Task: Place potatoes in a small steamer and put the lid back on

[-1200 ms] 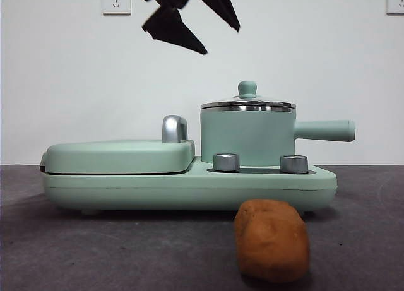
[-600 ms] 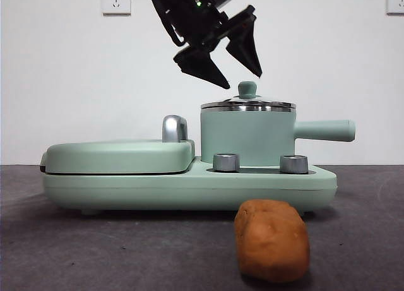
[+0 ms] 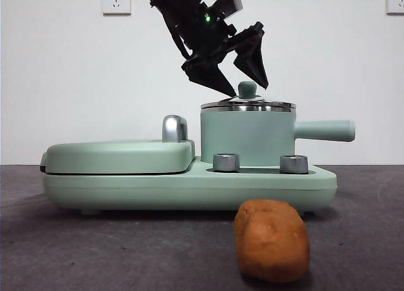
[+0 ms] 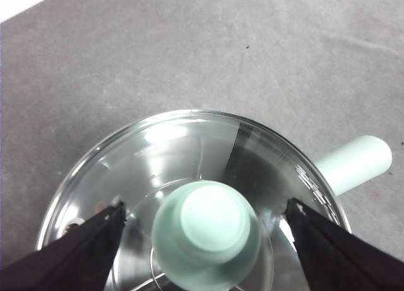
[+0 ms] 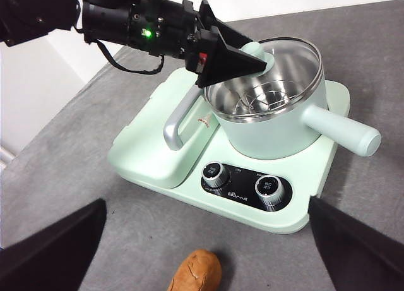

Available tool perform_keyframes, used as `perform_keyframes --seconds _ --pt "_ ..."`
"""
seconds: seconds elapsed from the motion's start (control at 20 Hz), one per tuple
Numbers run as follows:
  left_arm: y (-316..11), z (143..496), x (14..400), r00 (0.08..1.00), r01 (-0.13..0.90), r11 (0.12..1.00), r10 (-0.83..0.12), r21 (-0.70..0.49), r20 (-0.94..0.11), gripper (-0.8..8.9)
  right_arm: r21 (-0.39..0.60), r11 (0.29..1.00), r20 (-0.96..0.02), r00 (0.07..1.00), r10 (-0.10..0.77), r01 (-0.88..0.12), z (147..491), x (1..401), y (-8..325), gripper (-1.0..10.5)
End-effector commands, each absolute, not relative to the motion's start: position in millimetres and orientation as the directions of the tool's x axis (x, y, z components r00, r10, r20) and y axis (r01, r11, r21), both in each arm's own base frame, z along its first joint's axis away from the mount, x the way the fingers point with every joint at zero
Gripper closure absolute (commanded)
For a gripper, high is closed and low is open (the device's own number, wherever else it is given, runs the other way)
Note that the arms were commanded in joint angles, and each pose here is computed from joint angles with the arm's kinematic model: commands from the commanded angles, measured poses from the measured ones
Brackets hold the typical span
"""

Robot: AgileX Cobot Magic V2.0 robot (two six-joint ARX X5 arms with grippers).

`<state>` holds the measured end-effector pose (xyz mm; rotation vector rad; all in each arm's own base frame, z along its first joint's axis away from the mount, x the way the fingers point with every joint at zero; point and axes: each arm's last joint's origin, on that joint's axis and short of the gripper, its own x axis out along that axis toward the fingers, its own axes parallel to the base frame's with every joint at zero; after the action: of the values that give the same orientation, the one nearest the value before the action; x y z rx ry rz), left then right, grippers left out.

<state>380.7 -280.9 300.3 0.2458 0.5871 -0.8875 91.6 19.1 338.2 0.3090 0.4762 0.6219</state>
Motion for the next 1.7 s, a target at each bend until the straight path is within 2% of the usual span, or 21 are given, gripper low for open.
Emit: perform_keyframes --seconds 0.05,0.15,0.3,0.6,0.85,1.05,1.25,1.55,1.7 --pt "-289.9 293.8 385.4 0.485 0.795 0.606 -0.661 -0.026 -0.573 4.14 0.395 0.773 -0.317 0.717 0.621 -0.496 344.1 91.5 19.2 4.4" --pt "-290.9 293.5 385.0 0.484 0.796 0.604 -0.662 -0.025 -0.573 4.45 0.395 0.773 -0.317 0.717 0.621 -0.496 344.1 91.5 19.2 4.4" --pt "-292.0 293.9 384.5 0.484 0.798 0.602 -0.664 -0.024 -0.569 6.02 0.395 0.773 -0.317 0.717 0.622 -0.496 344.1 91.5 19.2 4.4" --pt "-292.3 294.1 384.4 0.485 0.798 0.602 -0.666 -0.023 -0.567 7.92 0.395 0.776 -0.320 0.718 0.618 -0.492 343.8 91.4 19.2 4.4" --pt "-289.2 307.9 381.4 0.502 0.794 0.608 -0.677 -0.024 -0.539 7.92 0.403 0.804 -0.392 0.712 0.583 -0.436 337.1 96.8 18.5 4.4" --pt "-277.5 338.0 366.0 0.513 0.796 0.606 -0.684 -0.012 -0.519 7.92 0.450 0.781 -0.429 0.662 0.614 -0.433 336.0 106.5 24.9 4.4" --pt "-254.3 369.3 350.8 0.532 0.785 0.620 -0.675 -0.002 -0.511 7.92 0.455 0.799 -0.505 0.624 0.596 -0.394 344.8 120.4 39.1 4.4" --pt "-212.0 402.6 332.1 0.560 0.745 0.667 -0.634 -0.011 -0.533 7.95 0.457 0.810 -0.659 0.470 0.586 -0.369 336.5 146.5 87.8 4.4" --pt "-192.3 417.6 323.5 0.584 0.723 0.691 -0.618 -0.008 -0.526 7.96 0.399 0.847 -0.756 0.396 0.521 -0.352 316.7 155.6 122.5 4.4"
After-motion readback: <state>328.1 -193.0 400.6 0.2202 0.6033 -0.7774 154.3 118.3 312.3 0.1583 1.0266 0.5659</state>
